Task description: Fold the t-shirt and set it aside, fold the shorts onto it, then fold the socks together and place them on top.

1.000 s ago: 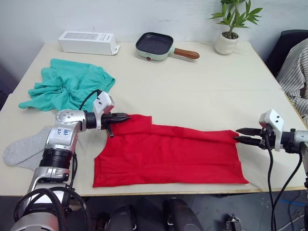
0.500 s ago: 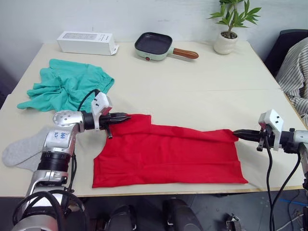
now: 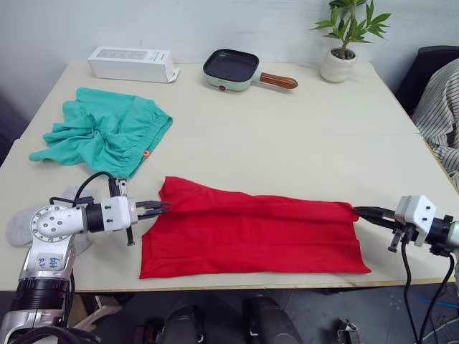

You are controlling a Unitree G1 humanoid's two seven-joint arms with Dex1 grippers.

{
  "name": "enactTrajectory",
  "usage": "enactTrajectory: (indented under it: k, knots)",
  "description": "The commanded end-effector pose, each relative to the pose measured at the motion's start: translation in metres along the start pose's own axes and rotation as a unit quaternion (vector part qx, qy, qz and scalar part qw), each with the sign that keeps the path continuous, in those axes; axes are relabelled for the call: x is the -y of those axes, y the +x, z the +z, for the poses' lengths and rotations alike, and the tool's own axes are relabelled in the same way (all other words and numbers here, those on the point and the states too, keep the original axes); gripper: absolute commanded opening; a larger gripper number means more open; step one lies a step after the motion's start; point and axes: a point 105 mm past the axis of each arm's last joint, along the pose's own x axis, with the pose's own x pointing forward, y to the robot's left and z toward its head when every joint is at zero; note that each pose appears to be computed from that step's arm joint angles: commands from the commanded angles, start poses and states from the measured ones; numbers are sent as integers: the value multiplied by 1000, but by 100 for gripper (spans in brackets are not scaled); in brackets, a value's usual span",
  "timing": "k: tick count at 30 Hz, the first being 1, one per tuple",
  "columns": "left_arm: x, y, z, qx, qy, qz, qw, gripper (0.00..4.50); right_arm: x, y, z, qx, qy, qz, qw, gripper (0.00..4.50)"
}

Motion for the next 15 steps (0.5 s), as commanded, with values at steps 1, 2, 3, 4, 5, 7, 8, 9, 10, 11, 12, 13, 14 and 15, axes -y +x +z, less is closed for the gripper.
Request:
enactTrajectory:
  k: [1,2,3,4,5,7,8,9,10,11,12,13,14,15]
  knots:
    - [11,-1,1,-17,62,-10,998,0,-8,2,0,10,-35,-9,999,6]
    - [14,-1,-2,-22,72,-14,997,0,-10,3,0,12,-46,-12,999,6]
    - [16,-1,-3,-26,77,-16,997,0,-12,3,-1,11,-51,-12,999,6]
    - [18,-1,-4,-28,81,-17,996,0,-14,4,-2,12,-56,-13,998,6]
    - [20,-1,-5,-30,86,-19,996,0,-16,4,-3,12,-66,-12,998,6]
    - [23,0,-7,-34,88,-24,995,0,-20,2,-3,12,-73,-11,997,6]
    - [24,0,-8,-36,89,-25,995,0,-21,1,-3,11,-78,-12,997,6]
    - [25,0,-9,-36,85,-26,995,0,-22,-1,-3,10,-79,-12,997,6]
    - [26,0,-9,-36,82,-27,996,0,-22,-3,-5,7,-76,-14,997,6]
    - [28,0,-9,-34,76,-29,996,0,-23,-5,-6,4,-75,-15,997,6]
    - [30,0,-8,-31,68,-33,997,0,-24,-7,-7,0,-71,-16,997,6]
    - [32,0,-7,-29,61,-33,997,0,-25,-9,-9,-3,-68,-17,998,6]
    - [32,0,-5,-22,47,-29,998,0,-25,-11,-10,-8,-63,-16,998,6]
    - [32,-1,-4,-18,38,-28,999,47,-26,-13,-12,-13,-48,-14,999,0]
